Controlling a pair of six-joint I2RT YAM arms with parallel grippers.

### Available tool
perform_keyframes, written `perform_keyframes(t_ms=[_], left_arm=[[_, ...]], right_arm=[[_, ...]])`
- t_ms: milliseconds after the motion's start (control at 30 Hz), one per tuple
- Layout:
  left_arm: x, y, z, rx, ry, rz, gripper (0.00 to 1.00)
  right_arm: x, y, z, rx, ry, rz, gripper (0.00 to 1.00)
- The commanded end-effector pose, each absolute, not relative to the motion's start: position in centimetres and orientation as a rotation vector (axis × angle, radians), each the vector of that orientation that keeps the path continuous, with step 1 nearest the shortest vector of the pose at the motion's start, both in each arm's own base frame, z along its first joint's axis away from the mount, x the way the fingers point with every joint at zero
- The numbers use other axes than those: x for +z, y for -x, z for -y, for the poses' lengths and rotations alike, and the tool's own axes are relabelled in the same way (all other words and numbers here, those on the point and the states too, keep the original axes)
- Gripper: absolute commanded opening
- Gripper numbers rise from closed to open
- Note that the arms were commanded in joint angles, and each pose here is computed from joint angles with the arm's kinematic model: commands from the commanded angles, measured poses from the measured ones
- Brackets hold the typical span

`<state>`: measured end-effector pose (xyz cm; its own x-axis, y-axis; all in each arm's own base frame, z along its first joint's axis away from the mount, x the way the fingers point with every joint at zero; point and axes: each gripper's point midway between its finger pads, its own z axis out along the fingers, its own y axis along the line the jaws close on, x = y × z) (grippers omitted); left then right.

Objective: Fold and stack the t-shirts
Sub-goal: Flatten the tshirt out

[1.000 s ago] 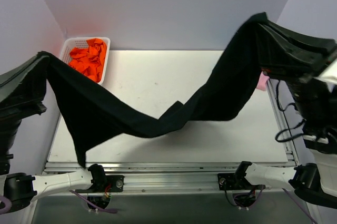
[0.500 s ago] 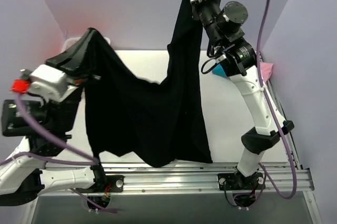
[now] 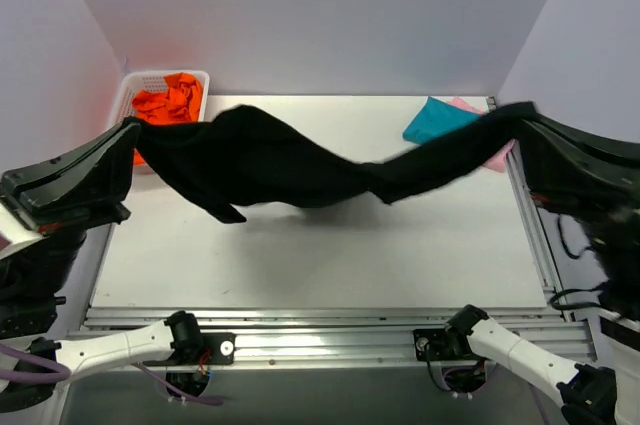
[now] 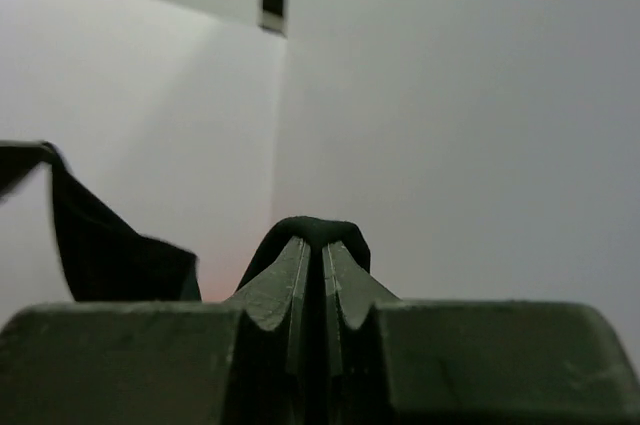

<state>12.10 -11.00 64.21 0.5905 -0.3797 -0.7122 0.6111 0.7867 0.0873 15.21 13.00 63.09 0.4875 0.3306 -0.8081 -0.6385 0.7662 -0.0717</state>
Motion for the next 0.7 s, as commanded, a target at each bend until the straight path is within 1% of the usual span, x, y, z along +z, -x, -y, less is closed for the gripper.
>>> perform_keyframes(t_ms=[0,33,67,133,167,233,367,433,467,500,567,600,667], left_arm=[[64.3,-7.1,13.2,-0.827,-0.55,-0.633,0.02],[63.9,-5.4,13.5,-0.872,-0.641,-0.61,0.02],[64.9,-2.3,12.4,-0.944,-0.709,-0.506,0.02],[65.1,0.3,11.1,-1.0,-0.762,-0.43,0.02],[65.3,2.6,9.5,-1.033,-0.791,-0.356,0.02],[65.6,5.1,7.1,-1.049,-0.789,-0.274,0.02],[65.4,8.9,4.9,-1.059,-0.793,-0.197,0.02],[65.4,9.6,4.6,-1.027,-0.776,-0.18,0.02],[65.3,9.9,4.2,-1.021,-0.763,-0.181,0.02],[65.9,9.9,3.8,-0.999,-0.731,-0.161,0.02],[66.5,8.0,3.9,-0.956,-0.647,-0.216,0.02],[66.7,7.1,4.1,-0.942,-0.619,-0.239,0.02],[66.9,3.1,5.1,-0.904,-0.52,-0.348,0.02]], right_arm=[[65.8,-8.3,-14.3,0.776,0.594,-0.673,0.0],[65.9,-6.2,-14.5,0.803,0.675,-0.634,0.0],[66.3,-5.0,-14.3,0.811,0.699,-0.617,0.0],[67.8,-2.1,-12.8,0.796,0.705,-0.56,0.0],[67.9,-0.6,-12.7,0.804,0.743,-0.533,0.0],[68.9,2.4,-11.4,0.785,0.742,-0.461,0.0],[70.4,7.9,-10.2,0.806,0.759,-0.344,0.0],[71.6,8.5,-10.0,0.787,0.735,-0.325,0.0],[72.6,10.1,-9.6,0.749,0.72,-0.29,0.0],[73.5,8.0,-10.0,0.755,0.681,-0.342,0.0],[75.0,6.1,-10.0,0.736,0.625,-0.384,0.0],[75.9,3.7,-10.4,0.742,0.6,-0.445,0.0],[76.5,-0.5,-10.4,0.722,0.516,-0.53,0.0]])
